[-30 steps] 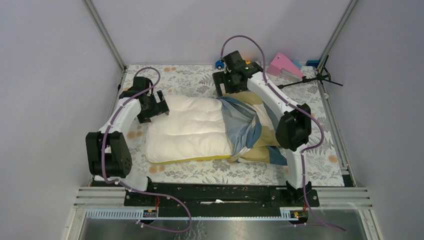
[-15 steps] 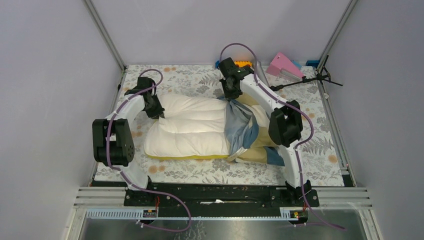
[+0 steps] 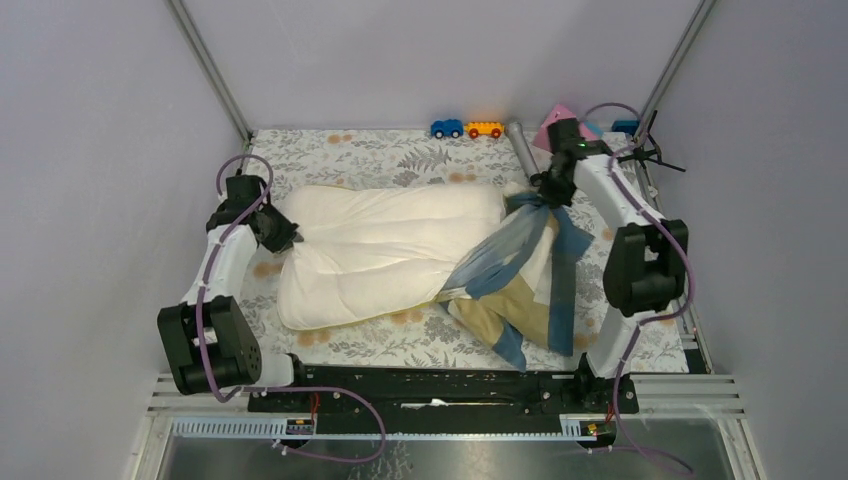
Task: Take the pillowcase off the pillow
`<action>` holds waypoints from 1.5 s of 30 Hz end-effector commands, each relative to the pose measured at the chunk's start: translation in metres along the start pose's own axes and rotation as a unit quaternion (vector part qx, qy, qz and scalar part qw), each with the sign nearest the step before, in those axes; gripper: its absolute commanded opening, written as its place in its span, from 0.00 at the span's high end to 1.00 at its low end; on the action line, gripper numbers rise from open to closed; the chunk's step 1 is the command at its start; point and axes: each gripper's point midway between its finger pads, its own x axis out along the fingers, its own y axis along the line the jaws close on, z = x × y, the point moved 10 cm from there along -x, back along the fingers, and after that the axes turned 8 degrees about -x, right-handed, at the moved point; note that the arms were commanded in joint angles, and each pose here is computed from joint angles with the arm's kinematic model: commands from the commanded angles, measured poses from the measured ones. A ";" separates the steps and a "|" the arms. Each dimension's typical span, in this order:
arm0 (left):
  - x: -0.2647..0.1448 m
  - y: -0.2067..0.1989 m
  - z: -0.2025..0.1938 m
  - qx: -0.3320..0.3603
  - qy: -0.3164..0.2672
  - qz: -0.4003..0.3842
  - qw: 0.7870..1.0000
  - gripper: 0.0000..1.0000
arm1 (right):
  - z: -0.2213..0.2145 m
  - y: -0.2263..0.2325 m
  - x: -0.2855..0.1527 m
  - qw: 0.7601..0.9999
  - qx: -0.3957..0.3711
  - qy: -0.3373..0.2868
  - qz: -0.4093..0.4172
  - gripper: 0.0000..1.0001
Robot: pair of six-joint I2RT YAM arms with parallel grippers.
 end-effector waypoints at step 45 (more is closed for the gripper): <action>-0.028 -0.149 -0.038 0.012 -0.099 -0.195 0.976 0.01 | 0.098 0.065 -0.298 0.866 -0.058 -0.335 0.367 0.00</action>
